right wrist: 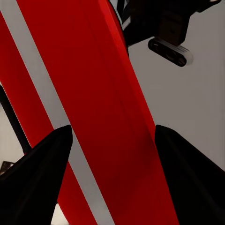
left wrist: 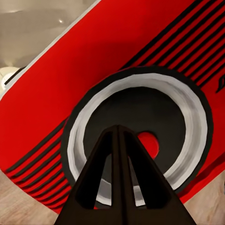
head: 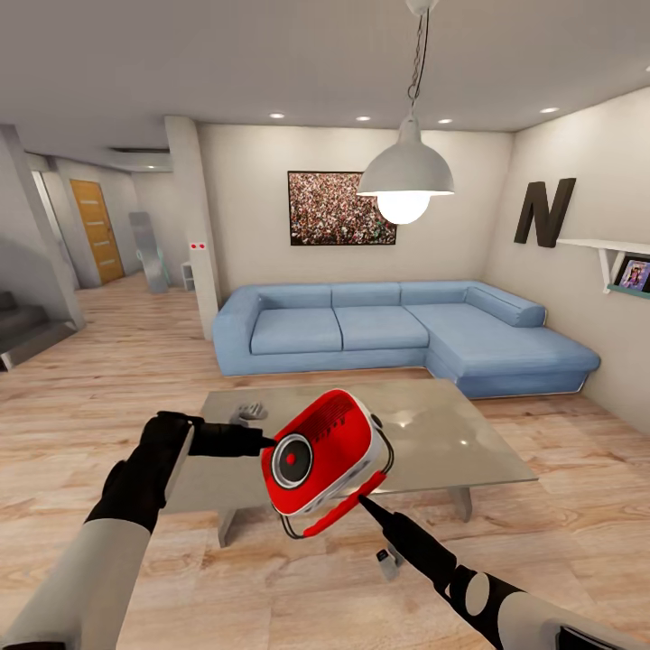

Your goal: Turn on the radio receiver that's on the table in the living room.

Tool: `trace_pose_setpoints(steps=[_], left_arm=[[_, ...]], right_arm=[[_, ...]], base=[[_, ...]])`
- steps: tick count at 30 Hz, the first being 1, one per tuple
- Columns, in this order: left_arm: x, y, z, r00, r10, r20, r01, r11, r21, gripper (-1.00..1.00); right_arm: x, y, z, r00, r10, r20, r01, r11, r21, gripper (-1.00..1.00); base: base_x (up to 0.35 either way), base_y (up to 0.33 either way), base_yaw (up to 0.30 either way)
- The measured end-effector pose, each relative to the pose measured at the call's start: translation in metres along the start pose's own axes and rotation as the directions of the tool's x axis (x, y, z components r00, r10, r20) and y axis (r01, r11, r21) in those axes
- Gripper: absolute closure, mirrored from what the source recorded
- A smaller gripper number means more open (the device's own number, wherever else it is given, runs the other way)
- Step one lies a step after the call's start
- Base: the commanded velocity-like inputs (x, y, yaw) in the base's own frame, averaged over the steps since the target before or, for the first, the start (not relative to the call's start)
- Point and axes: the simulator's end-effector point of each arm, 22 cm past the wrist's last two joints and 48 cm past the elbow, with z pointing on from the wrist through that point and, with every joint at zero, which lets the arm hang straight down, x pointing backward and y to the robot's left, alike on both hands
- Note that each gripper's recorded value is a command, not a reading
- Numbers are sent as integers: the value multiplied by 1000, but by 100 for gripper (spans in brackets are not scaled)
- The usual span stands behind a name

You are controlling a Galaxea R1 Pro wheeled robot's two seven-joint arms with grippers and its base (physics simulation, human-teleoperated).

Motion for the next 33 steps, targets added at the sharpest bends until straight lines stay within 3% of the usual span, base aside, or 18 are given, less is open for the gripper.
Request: trace_pose_setpoints(steps=[22,33], left_arm=[[12,6,17,1000,-11,-15,10,1000,-20,100],[23,-15,38,998,-38,-41,39,999,32,100]], right_arm=[[-2,0,2,1000,6,3,-6,1000,2,100],[1,6,-5,1000,-5,1,5,1000,-24,100]], base=[[0,0,0],[0,0,0]])
